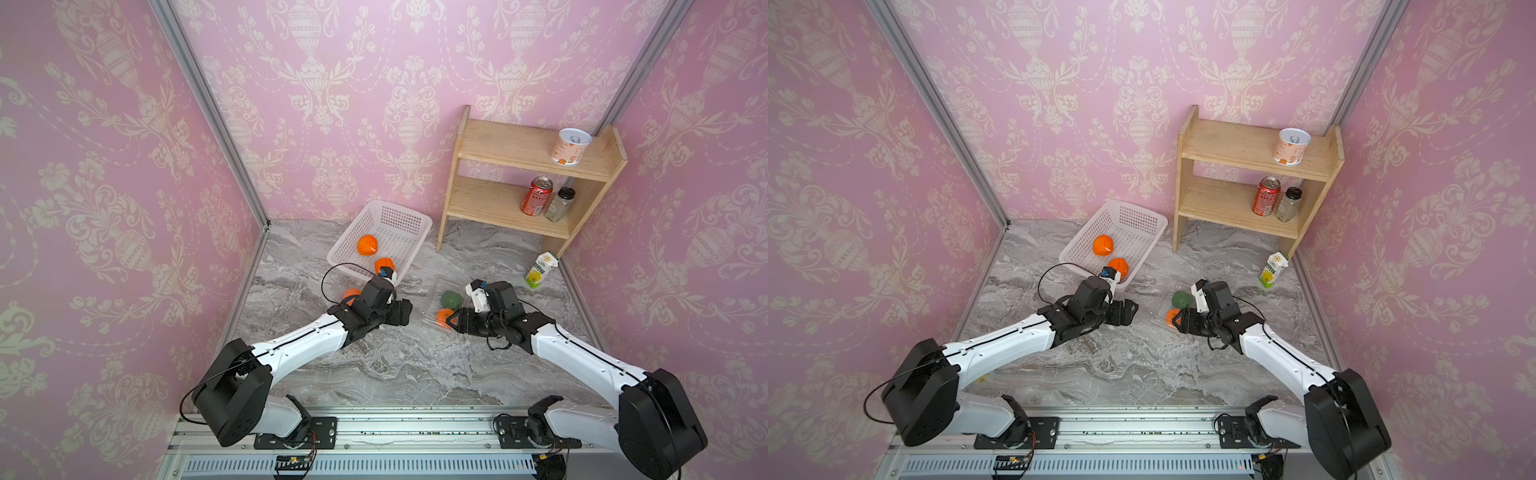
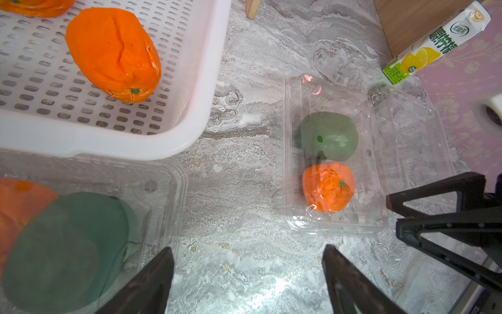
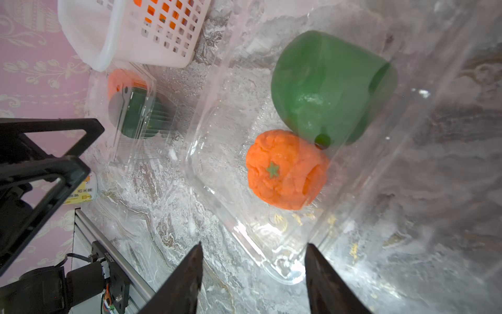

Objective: Take oranges out of containers
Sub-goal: Move the packing box to the center of the board.

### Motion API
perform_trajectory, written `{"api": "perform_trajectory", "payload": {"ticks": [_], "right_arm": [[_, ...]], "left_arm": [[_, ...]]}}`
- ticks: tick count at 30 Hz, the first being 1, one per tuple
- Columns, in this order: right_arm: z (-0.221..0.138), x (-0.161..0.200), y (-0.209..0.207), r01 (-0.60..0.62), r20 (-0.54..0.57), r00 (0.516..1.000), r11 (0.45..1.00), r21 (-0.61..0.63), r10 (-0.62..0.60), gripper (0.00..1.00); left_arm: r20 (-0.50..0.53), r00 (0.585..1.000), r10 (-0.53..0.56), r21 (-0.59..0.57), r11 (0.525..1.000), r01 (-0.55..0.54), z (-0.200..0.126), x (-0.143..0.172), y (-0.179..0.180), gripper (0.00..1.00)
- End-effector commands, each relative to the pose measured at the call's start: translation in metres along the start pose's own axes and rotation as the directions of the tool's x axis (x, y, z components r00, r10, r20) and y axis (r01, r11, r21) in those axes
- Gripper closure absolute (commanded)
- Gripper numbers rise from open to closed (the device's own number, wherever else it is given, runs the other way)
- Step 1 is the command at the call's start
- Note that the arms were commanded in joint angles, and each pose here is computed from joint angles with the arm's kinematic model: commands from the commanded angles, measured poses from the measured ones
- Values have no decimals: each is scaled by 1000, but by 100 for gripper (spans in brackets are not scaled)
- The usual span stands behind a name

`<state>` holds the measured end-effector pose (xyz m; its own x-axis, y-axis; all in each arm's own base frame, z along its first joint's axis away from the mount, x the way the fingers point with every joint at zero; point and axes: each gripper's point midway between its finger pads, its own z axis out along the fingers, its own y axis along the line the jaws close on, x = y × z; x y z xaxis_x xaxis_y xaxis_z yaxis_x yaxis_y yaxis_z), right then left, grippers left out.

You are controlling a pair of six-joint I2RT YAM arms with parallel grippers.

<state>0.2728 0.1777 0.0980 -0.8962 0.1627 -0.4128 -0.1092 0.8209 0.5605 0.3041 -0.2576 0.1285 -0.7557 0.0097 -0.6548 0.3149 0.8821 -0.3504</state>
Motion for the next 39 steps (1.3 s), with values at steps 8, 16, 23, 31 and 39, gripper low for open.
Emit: {"api": "perform_trajectory", "payload": {"ticks": [8,16,23,31,39], "right_arm": [[-17,-6,-6,-29,73,997,999,40,26,37],[-45,2,-25,-177,173,969,984,1,174,37],[-54,-11,-23,-186,187,963,980,-67,196,36],[-33,-34,-24,-182,179,964,980,-85,195,39],[-3,-55,-27,-174,152,971,980,-92,186,46]], "left_arm": [[23,999,29,38,999,-30,6,-22,-25,13],[101,989,109,94,988,-119,19,-41,-50,13],[103,983,155,149,974,-169,55,-47,-68,13],[72,982,173,133,974,-181,85,-47,-71,11],[57,982,177,116,976,-183,93,-46,-69,10]]}}
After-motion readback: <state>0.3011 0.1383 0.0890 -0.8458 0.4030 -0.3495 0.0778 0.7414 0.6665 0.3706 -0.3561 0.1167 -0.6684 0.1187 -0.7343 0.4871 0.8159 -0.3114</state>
